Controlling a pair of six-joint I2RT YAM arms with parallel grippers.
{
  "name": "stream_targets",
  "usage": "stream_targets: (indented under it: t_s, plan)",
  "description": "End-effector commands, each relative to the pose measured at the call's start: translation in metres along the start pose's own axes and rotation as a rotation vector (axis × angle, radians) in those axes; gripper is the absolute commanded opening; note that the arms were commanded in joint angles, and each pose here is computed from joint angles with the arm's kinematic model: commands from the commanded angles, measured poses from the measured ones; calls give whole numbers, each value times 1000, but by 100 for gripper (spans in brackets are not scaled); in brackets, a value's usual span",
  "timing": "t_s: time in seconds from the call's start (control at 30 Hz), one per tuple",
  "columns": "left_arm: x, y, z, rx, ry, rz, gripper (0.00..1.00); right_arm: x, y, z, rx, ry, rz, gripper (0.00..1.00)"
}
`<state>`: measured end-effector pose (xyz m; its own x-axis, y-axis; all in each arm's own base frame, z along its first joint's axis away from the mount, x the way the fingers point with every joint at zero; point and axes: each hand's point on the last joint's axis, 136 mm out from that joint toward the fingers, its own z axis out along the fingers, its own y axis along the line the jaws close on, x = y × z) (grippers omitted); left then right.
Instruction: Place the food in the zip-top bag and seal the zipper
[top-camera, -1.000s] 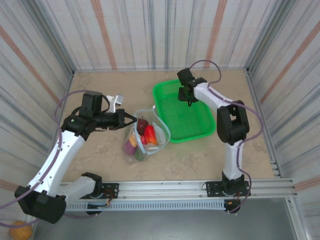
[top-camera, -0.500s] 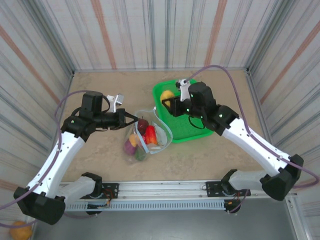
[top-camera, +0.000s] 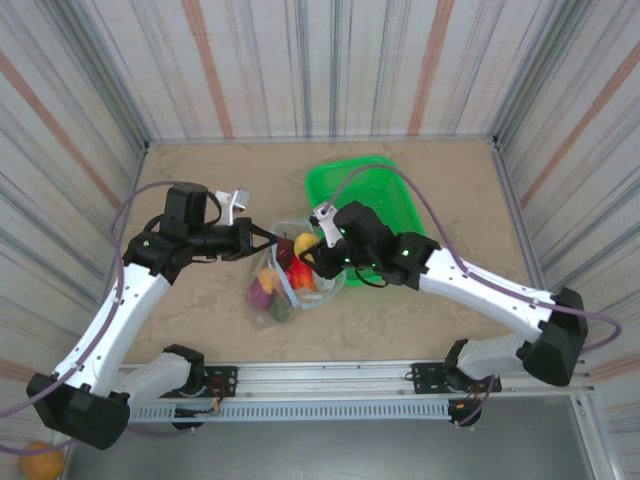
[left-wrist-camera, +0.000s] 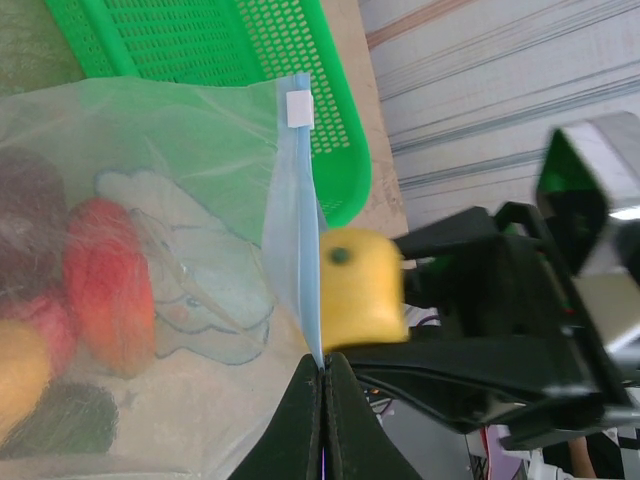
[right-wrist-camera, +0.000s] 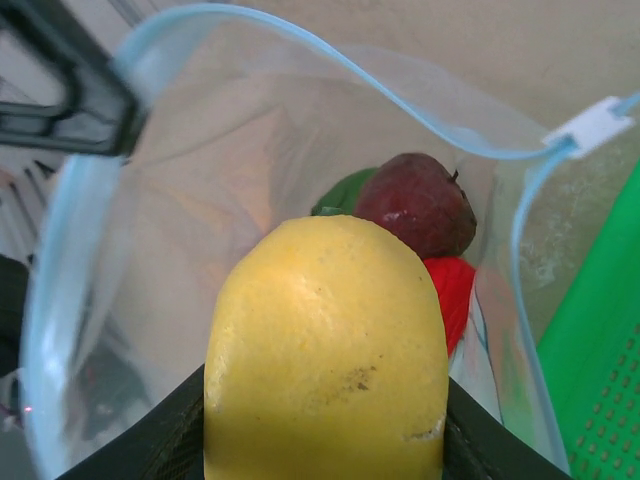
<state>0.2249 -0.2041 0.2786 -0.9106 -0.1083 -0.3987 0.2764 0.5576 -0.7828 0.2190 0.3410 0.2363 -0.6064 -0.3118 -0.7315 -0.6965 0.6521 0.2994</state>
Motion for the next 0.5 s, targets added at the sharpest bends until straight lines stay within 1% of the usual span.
stream_targets:
  t_s: [0.0, 0.2, 0.33, 0.4, 0.47]
  plan:
    - [-5, -13, -6, 21, -21, 33, 0, 0, -5, 20, 60, 60, -18, 43]
    - [-5, -15, -10, 13, -27, 49, 0, 7, -8, 60, 83, 154, 12, 42]
    - [-6, -14, -10, 7, -32, 54, 0, 20, -8, 81, 95, 197, 3, 45]
    - [-6, -15, -10, 9, -33, 54, 0, 26, -12, 87, 109, 218, 8, 49]
    - [-7, -15, -9, 10, -33, 53, 0, 29, -14, 89, 121, 225, 13, 60]
